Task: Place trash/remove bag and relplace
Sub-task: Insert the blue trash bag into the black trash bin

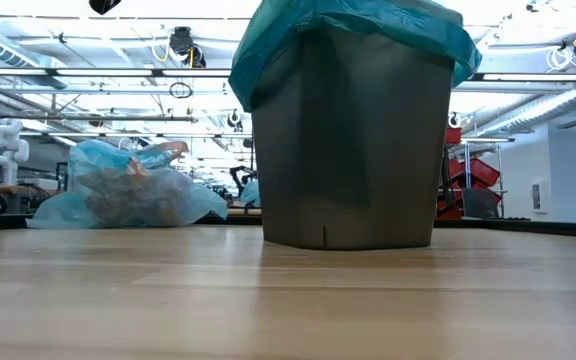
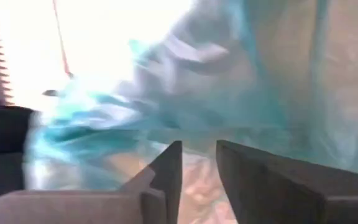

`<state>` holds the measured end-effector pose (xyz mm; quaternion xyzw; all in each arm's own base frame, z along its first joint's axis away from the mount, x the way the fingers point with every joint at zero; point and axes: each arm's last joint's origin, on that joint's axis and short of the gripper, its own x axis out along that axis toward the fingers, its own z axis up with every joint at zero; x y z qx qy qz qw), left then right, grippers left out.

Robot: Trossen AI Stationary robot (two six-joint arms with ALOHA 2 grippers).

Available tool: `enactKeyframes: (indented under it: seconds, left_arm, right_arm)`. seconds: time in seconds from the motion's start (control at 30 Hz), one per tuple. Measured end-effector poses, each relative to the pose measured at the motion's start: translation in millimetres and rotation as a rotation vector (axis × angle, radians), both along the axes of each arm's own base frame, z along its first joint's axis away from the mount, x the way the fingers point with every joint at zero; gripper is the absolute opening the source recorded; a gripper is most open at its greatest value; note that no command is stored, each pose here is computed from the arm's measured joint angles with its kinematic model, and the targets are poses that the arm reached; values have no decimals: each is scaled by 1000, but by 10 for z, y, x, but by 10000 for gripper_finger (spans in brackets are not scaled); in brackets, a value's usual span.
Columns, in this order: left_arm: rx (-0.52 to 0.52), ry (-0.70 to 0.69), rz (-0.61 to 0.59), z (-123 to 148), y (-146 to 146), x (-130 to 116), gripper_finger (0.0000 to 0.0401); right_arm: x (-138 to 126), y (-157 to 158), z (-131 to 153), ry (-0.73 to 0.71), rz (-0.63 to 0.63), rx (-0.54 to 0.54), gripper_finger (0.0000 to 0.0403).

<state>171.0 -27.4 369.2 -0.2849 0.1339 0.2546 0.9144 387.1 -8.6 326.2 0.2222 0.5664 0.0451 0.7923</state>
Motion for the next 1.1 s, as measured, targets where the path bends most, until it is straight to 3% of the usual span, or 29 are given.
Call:
enactKeyframes:
  seconds: [0.13,0.2,0.37,0.43,0.53,0.63,0.83,1.1]
  left_arm:
    - [1,0,0,0,0,0,0]
    - [2,1,-1,0,1,0,0]
    - [3,0,-1,-2,-3,13,0]
    - [2,-5,-1,-8,-14,55,0]
    - [14,-52,-18,15,-49,182,0]
    - [52,-105,-64,33,-106,379,0]
    - [67,-97,-68,-89,-180,665,0]
    - [27,-103,-51,-140,-207,739,0]
  right_arm:
    - [-15,-46,206,-56,23,87,111]
    - [-16,-51,325,-106,42,74,111]
    - [-125,-85,732,-219,92,28,59]
    - [-205,-109,909,-265,93,-53,22]
    - [-345,-243,1086,-287,45,-247,8]
    - [-406,-512,1034,-221,-11,-333,3]
    - [-496,-988,684,-90,-58,-314,0]
    - [-943,-1244,419,-271,-214,-260,0]
